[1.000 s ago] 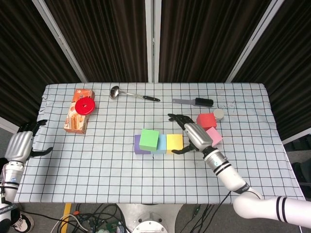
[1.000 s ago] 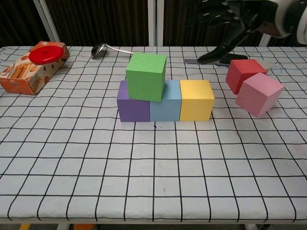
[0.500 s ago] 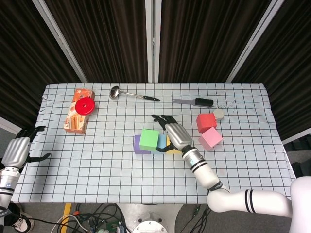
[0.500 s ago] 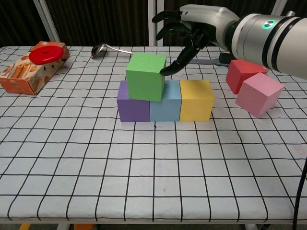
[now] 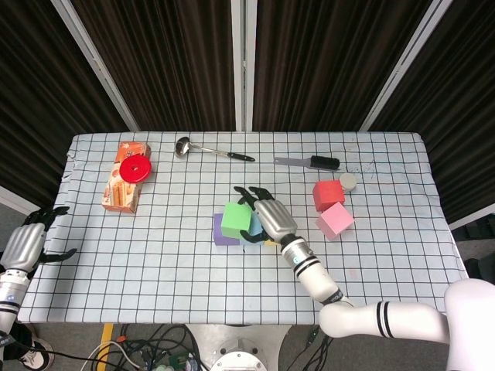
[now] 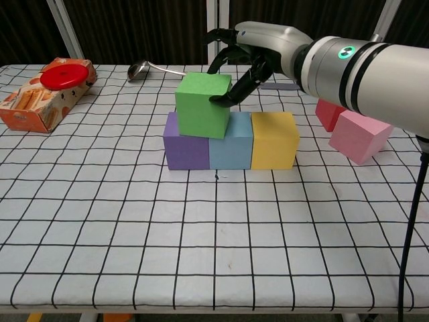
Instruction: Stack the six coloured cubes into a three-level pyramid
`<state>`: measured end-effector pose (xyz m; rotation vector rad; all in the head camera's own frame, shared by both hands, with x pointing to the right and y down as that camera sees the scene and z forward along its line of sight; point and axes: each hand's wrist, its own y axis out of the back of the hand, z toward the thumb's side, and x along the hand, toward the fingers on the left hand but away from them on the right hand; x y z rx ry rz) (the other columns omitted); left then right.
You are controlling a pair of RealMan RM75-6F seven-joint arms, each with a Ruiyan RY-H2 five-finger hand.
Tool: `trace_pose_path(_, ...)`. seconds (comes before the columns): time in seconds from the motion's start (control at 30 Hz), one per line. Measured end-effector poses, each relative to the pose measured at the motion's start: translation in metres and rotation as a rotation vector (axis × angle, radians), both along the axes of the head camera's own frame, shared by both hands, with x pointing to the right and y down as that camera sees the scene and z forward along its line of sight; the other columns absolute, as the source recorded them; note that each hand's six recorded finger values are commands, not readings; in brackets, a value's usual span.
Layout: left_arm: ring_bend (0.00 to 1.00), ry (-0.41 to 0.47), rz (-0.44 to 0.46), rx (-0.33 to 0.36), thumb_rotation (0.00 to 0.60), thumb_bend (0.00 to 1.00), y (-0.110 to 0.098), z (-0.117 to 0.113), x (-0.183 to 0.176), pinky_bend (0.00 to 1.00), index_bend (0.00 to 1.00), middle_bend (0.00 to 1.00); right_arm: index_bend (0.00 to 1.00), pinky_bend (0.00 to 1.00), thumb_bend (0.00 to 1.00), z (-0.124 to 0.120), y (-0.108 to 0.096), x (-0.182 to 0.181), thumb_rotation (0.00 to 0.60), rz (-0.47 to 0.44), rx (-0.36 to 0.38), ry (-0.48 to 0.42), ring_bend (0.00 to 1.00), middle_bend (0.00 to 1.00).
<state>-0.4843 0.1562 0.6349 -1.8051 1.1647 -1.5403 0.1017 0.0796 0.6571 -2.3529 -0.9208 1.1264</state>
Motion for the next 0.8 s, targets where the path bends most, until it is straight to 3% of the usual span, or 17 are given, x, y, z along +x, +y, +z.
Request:
trace_pose_path(0.37,0.09,0.013,-0.010,-0.006,0.600,0.13,0.001,0.001,-0.002,0.11,0.17,0.19,0.00,0.00,0.33,-0.015,-0.007,0.001,0.600,-0.020,0.051,-0.027,0.00,0.38)
trace_pose_path(0.8,0.09,0.013,-0.004,-0.010,0.600,0.13,0.001,0.004,0.000,0.11,0.17,0.19,0.00,0.00,0.33,-0.014,-0.010,0.003,0.600,-0.183,0.101,-0.061,0.00,0.38)
